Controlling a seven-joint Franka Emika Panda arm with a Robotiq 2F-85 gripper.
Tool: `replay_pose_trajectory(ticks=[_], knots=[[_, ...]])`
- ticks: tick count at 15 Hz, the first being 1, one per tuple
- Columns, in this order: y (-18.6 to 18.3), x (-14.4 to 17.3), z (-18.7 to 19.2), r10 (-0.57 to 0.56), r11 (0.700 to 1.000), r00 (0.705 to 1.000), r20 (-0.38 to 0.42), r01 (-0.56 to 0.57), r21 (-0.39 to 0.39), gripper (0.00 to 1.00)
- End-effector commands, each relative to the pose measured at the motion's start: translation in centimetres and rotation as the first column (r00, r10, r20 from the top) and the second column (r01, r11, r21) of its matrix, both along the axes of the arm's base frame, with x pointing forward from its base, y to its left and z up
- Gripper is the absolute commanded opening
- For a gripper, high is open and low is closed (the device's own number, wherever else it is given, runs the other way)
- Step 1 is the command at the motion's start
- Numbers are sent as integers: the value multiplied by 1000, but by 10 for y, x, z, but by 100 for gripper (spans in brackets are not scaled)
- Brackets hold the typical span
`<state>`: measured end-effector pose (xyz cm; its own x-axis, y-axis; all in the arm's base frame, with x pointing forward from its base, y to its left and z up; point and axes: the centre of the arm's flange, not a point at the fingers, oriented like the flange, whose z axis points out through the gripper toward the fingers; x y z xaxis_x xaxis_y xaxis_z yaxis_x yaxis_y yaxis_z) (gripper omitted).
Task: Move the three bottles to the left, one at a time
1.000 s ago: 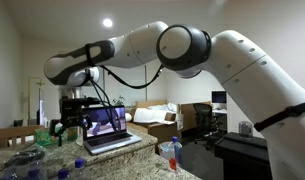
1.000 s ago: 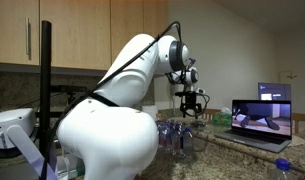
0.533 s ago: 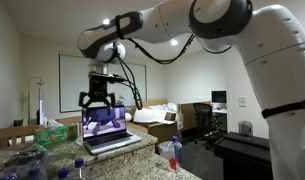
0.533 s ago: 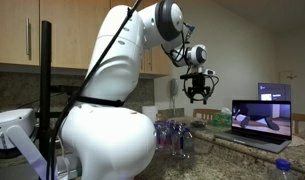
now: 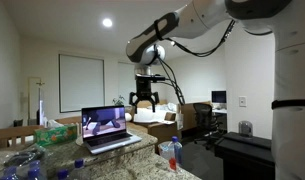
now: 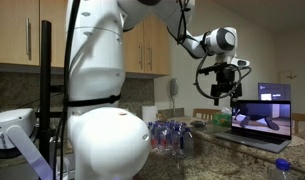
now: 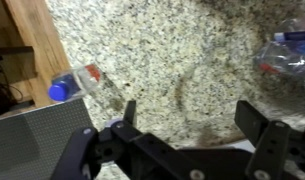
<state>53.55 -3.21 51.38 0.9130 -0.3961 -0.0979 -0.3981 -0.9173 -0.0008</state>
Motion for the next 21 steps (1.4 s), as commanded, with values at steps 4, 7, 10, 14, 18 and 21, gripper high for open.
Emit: replay_pose_trajectory(ticks=[4,7,10,14,18,21], knots=[[-127,-58,-52,-239,971,970,-44,238,-27,100],[-147,-60,-86,-322,946,945,-61,323,10,100],[-151,-50,-116,-388,920,921,-23,388,49,100],[-162,-29,-136,-395,916,918,-37,397,62,100],[-176,-22,-124,-208,973,971,-119,218,81,100],[-186,-25,-99,-60,994,979,-194,76,77,100]])
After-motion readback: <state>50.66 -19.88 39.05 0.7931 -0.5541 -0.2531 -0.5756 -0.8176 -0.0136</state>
